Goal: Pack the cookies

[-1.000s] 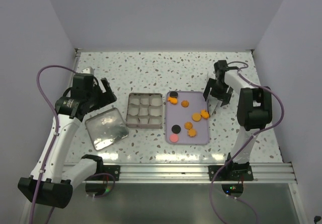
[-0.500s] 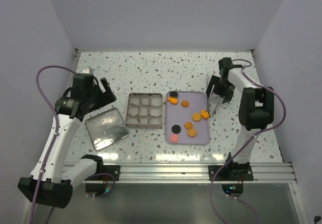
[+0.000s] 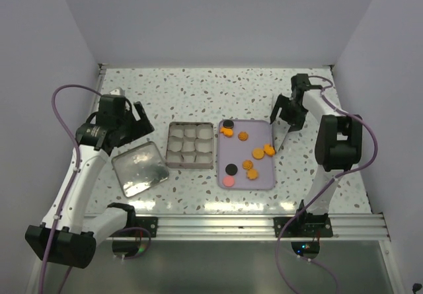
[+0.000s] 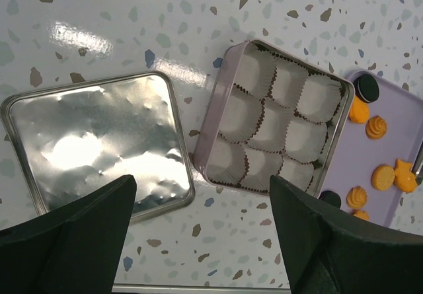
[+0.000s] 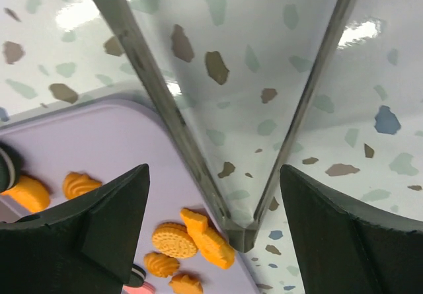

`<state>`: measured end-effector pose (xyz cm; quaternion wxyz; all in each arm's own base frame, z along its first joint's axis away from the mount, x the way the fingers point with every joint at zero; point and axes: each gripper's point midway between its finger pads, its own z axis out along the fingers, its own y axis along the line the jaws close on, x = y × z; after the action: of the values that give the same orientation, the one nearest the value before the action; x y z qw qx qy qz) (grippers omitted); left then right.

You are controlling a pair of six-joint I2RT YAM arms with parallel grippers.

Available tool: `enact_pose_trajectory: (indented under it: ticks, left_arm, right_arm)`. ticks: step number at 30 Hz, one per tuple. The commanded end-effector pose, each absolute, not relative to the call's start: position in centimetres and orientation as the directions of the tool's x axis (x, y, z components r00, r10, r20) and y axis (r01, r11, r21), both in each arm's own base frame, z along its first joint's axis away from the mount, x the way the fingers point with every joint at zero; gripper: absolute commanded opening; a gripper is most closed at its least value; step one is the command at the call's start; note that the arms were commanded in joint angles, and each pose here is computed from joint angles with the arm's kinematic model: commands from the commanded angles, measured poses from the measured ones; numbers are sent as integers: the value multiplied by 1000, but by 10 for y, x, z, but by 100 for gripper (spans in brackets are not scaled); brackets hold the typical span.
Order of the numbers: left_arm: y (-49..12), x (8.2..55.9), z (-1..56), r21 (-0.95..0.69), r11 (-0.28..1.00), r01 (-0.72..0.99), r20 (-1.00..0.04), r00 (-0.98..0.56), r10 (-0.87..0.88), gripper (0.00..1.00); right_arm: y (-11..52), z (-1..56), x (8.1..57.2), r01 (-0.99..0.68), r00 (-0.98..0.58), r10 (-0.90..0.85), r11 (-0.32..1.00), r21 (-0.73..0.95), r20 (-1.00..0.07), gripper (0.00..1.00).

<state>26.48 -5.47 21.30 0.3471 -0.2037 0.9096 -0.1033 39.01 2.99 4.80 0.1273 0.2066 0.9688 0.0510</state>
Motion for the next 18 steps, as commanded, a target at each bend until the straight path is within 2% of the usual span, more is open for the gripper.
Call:
enact_pose_trajectory:
  ticks: [1,8,18]
  left_arm:
    - [-57,275,222,-347,889,-298,-615,-644,-456,87]
    - [-61,280,215,-346,891,-294,-607,-654,-452,87]
    - [-63,283,208,-337,894,-296,-598,-666,-446,87]
  right_arm:
    - [48,87,414,305,-857,394,908,288,-333,83]
    - [41,58,414,344,-886,388,917,199,-255,81]
    - [19,58,420,372,-885,373,926,59,-277,81]
